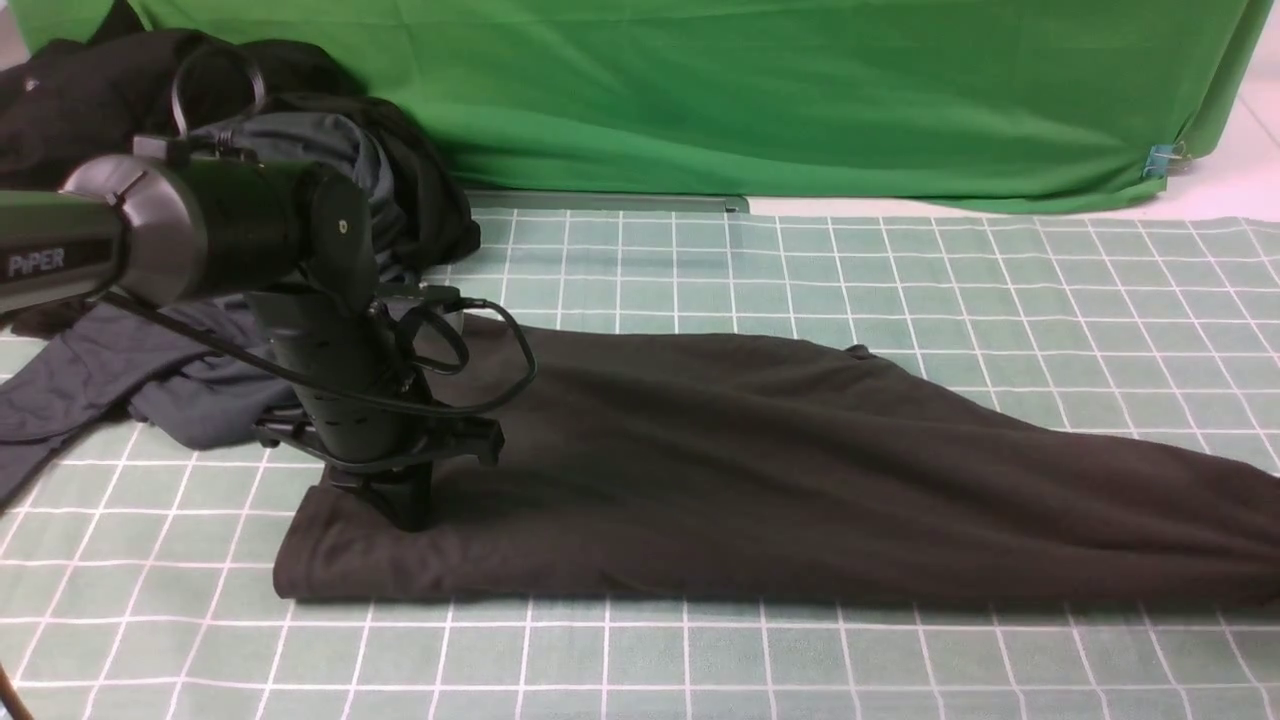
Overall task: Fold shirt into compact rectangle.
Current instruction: 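Pull the folded dark garment lengthwise by its ends to straighten it flat on the table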
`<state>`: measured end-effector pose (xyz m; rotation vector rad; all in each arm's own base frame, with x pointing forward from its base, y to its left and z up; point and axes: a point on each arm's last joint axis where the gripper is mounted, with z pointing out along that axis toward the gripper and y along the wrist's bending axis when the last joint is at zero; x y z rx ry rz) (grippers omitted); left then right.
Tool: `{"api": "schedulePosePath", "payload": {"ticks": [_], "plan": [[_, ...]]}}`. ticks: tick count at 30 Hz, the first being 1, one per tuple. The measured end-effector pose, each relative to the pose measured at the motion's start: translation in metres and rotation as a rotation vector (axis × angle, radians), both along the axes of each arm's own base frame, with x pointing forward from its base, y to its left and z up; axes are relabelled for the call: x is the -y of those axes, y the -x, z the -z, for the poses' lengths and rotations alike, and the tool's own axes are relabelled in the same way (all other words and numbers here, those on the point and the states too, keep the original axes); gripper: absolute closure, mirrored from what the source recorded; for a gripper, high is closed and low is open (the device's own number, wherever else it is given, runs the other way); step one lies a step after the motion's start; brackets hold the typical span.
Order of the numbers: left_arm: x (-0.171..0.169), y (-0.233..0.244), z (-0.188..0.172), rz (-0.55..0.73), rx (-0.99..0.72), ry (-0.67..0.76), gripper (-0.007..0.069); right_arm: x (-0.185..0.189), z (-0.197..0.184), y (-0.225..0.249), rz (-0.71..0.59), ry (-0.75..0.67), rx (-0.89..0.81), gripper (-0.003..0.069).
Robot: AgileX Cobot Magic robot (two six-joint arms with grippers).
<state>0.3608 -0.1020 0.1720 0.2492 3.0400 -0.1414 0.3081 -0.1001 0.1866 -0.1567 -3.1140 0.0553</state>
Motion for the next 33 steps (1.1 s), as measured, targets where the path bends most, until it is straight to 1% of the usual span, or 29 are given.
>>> {"api": "schedulePosePath", "payload": {"ticks": [2,4,5,7,10,11,12,14,16,17,19,21,26,30,33], "plan": [[0.001,0.0,0.0,-0.004,-0.004,0.007,0.0629,0.001,-0.002,0.001,-0.008,0.012,-0.015,0.0578],[0.001,0.001,0.0,-0.004,-0.012,0.006,0.0629,0.004,-0.002,0.002,-0.021,0.039,-0.036,0.0492],[0.001,0.001,0.0,-0.004,-0.013,0.006,0.0629,0.004,-0.002,0.003,-0.023,0.042,-0.04,0.0481],[0.0,0.003,-0.001,-0.002,-0.027,0.003,0.0629,0.008,-0.004,0.007,-0.016,0.083,-0.083,0.0295],[0.0,0.005,-0.01,-0.001,-0.018,0.007,0.0629,0.01,-0.011,0.009,0.008,0.095,-0.14,0.0122],[0.0,0.007,-0.017,-0.002,0.0,0.014,0.0629,0.01,-0.016,0.008,0.029,0.097,-0.15,0.0082],[-0.001,0.008,-0.022,-0.003,0.014,0.02,0.0629,0.011,-0.021,0.006,0.043,0.1,-0.148,0.0058],[-0.001,0.01,-0.035,-0.003,0.049,0.03,0.0629,0.011,-0.031,0.002,0.069,0.102,-0.118,0.0046],[-0.002,0.013,-0.046,-0.003,0.079,0.037,0.0629,0.01,-0.041,-0.002,0.08,0.084,-0.065,0.005],[-0.002,0.013,-0.048,-0.003,0.084,0.039,0.0629,0.009,-0.042,-0.003,0.08,0.077,-0.055,0.0052],[-0.002,0.013,-0.049,-0.003,0.09,0.04,0.0629,0.005,-0.047,-0.01,0.068,0.031,0.028,0.0055],[-0.002,0.012,-0.046,-0.003,0.081,0.038,0.0629,0.001,-0.044,-0.017,0.055,-0.02,0.07,0.0055],[0.0,0.008,-0.029,-0.006,0.043,0.03,0.0629,0.003,-0.013,-0.03,0.042,-0.061,0.041,0.0057],[-0.001,0.003,-0.004,-0.029,-0.017,-0.008,0.0629,0.006,0.021,-0.038,0.042,-0.072,-0.016,0.0057],[-0.003,0.002,0.002,-0.06,-0.028,-0.029,0.0629,0.006,0.029,-0.041,0.042,-0.073,-0.017,0.0066]]}}
